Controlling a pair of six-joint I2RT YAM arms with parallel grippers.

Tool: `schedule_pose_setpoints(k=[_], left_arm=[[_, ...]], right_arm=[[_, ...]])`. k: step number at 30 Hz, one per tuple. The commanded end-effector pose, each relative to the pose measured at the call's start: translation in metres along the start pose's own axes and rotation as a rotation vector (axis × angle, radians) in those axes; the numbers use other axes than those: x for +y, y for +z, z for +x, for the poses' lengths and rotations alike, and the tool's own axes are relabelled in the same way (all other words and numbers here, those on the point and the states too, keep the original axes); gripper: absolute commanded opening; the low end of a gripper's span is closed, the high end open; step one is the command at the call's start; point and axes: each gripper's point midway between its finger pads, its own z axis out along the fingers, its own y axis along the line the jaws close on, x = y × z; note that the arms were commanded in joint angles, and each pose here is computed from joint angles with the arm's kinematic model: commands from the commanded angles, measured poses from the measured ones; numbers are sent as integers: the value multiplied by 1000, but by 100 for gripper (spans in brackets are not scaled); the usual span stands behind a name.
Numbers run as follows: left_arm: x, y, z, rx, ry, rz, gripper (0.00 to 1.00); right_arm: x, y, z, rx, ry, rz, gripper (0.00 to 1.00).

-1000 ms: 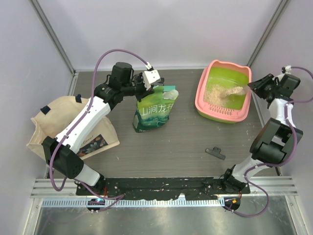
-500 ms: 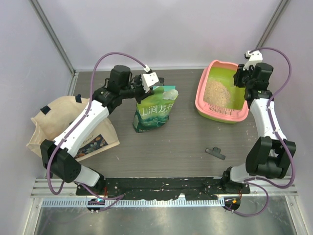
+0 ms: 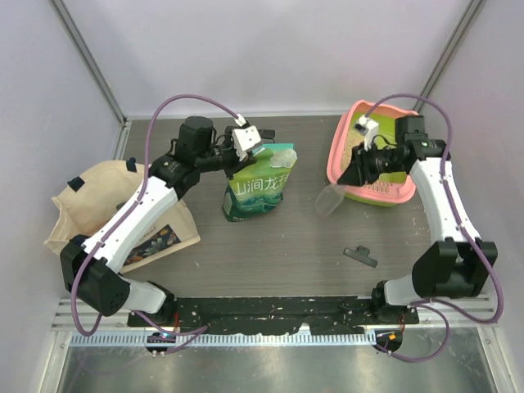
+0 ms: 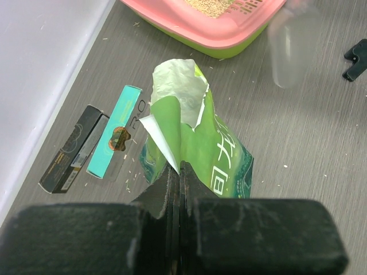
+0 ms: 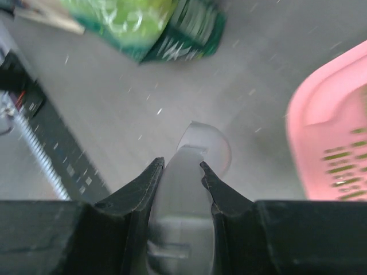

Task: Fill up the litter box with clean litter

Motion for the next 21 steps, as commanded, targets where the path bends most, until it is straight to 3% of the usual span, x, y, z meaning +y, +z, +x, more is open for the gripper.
schedule_pose_setpoints(k=[1,4,13,16,18,19,21], left_arm=[[-2,-16,-23,-69,25,-17,0],[-4,-19,-21,-63,25,-18,0],[-10,-31,-14,-51,18,-44,0],[-11,-31,-13,-51,11,-44,0],[-12,-32,-13,-52,8,-42,0],[-12,-31,-13,-54,6,-42,0],[-12,-30,-15,-59,1,-37,0]], right_arm=[[35,9,64,279,63,-245,1],[39,22,90,430,84,-307,3],[-5,76,75,465,110,-167,15],[-17,91,70,475,104,-127,29],[-25,96,66,479,109,-97,45],[-28,97,65,477,110,-87,48],[-29,94,63,477,100,-66,61]])
